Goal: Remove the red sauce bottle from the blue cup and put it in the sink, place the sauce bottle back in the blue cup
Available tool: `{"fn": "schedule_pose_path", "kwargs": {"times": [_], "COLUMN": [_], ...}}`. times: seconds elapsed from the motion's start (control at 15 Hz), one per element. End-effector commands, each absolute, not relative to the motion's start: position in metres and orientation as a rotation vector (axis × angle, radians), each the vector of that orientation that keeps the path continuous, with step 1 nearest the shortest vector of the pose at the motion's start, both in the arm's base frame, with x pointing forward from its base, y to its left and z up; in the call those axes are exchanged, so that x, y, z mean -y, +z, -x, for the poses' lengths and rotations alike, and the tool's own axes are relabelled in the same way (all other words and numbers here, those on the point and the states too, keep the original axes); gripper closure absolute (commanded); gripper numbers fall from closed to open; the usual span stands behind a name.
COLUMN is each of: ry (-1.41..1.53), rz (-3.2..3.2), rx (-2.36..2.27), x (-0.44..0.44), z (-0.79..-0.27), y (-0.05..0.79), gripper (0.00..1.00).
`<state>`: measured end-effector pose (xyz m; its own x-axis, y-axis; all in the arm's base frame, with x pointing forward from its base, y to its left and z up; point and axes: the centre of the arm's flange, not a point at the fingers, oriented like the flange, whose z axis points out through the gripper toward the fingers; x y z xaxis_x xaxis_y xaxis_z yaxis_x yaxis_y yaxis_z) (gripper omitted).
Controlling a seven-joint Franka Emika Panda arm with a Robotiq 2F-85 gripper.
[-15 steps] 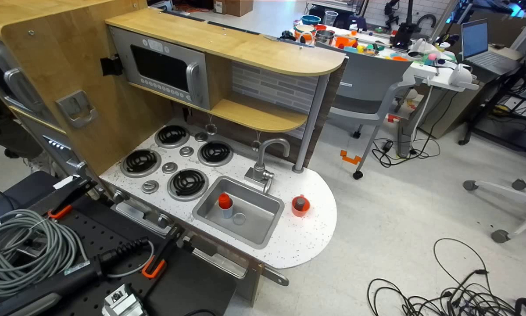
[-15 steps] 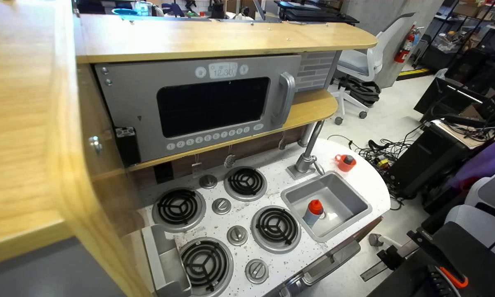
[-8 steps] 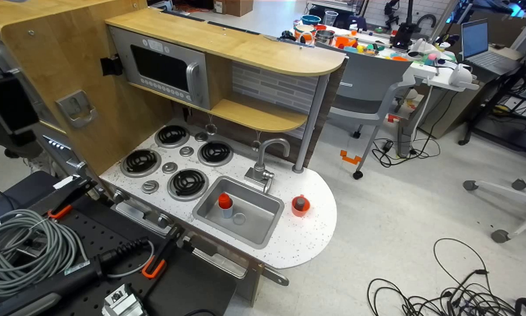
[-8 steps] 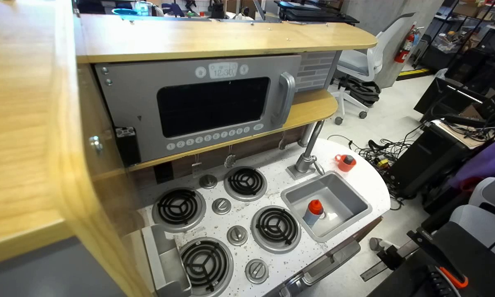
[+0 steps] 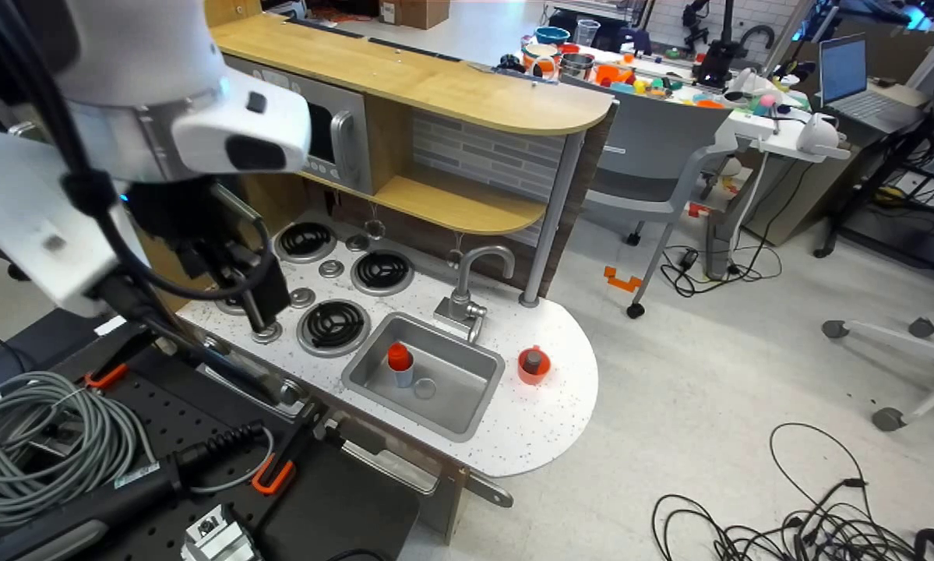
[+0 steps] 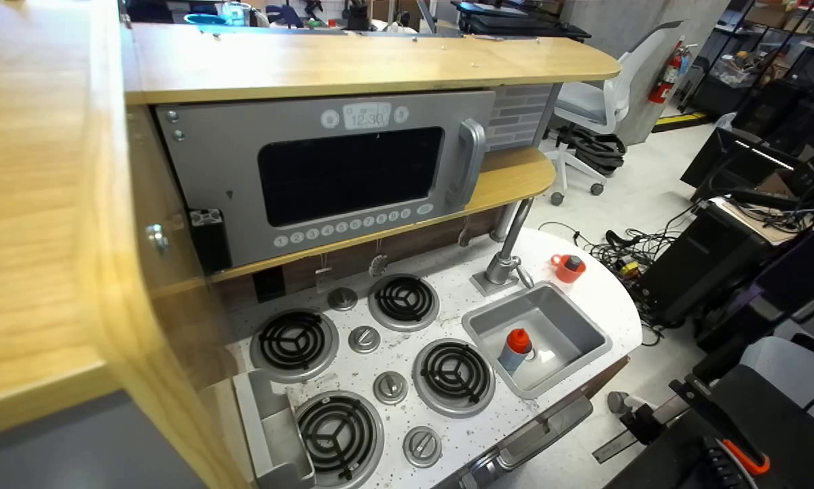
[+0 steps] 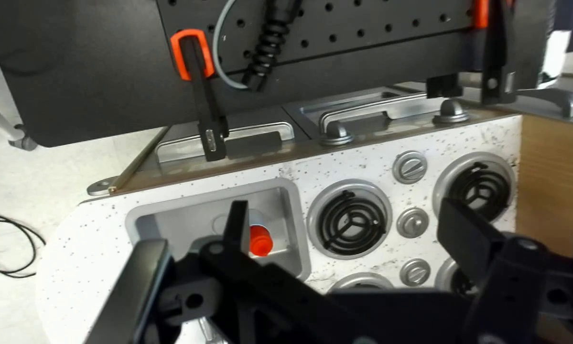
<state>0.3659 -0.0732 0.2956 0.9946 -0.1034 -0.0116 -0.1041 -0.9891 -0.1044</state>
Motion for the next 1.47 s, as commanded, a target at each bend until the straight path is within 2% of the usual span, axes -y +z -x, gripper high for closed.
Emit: {"fn": "schedule_pose_path", "kwargs": {"times": [0.0,0.4,1.4], "ry": [0.008,0.108,0.208], "rz": [3.105,3.156,3.171], "rx": [-0.121,-0.008,0.249], "x": [0.094,0.096,0.073], "z": [-0.413,-0.454,-0.565], "y": [0.223,0.134,0.022], "gripper": [0.0,0.0,0.0]}}
